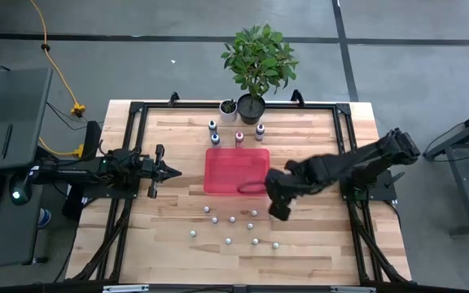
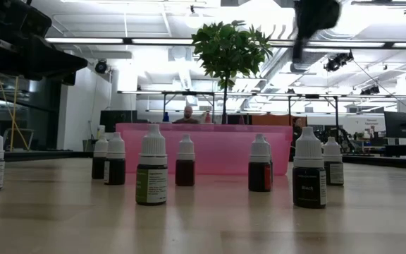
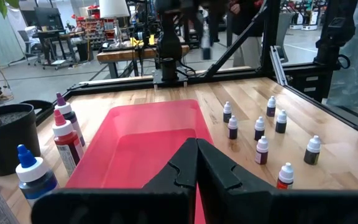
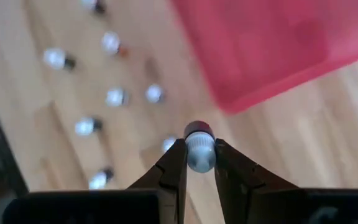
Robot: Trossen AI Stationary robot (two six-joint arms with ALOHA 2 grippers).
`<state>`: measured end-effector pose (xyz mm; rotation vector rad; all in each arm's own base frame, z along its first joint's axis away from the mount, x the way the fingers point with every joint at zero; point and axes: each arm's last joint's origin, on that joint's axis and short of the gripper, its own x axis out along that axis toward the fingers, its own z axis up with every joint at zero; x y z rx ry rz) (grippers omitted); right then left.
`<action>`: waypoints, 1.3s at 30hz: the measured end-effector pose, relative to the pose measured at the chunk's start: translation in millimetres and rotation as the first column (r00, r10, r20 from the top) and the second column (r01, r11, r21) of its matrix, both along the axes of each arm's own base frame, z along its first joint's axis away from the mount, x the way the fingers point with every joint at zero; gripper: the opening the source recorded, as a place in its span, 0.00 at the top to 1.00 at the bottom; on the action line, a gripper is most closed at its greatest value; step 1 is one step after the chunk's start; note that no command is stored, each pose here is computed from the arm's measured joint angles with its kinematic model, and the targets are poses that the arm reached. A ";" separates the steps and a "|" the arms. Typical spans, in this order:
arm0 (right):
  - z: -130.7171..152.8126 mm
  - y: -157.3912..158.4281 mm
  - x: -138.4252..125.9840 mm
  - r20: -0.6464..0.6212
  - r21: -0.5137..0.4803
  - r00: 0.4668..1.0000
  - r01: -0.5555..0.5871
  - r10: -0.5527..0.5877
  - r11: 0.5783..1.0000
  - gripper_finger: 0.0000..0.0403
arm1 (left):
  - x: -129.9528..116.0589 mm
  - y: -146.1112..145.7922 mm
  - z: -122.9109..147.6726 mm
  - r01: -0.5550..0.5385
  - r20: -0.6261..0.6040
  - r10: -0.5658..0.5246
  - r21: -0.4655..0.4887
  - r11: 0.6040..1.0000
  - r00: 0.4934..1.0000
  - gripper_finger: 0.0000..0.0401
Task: Pick & Place food coloring
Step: Put the small black food coloring bottle into the pink container
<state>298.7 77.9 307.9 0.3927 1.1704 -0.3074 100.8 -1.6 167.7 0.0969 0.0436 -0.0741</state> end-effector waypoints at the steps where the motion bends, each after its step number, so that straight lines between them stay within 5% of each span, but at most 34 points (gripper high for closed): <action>1: 3.4 -6.0 4.8 -0.001 -0.010 1.000 0.027 -0.027 1.000 0.86 | 0.0 0.0 0.0 0.000 0.000 0.000 0.000 1.000 1.000 1.00; 7: 5.6 -39.8 40.4 -0.043 -0.062 0.986 0.156 -0.159 0.986 0.86 | 0.0 0.0 0.0 0.000 0.000 0.000 0.000 1.000 1.000 1.00; 16: -34.4 -88.3 86.7 -0.155 -0.101 0.945 0.277 -0.290 0.956 0.86 | 0.0 0.0 0.0 0.000 0.000 0.000 0.000 1.000 1.000 1.00; 29: -102.4 -117.4 84.0 -0.196 -0.056 0.866 0.459 -0.460 0.887 0.86 | 0.0 0.0 0.0 0.000 0.000 0.000 0.000 1.000 1.000 1.00; 39: -121.4 -138.1 78.5 -0.162 -0.051 0.804 0.573 -0.573 0.818 0.86 | 0.0 0.0 0.0 0.000 0.000 0.000 0.000 1.000 1.000 1.00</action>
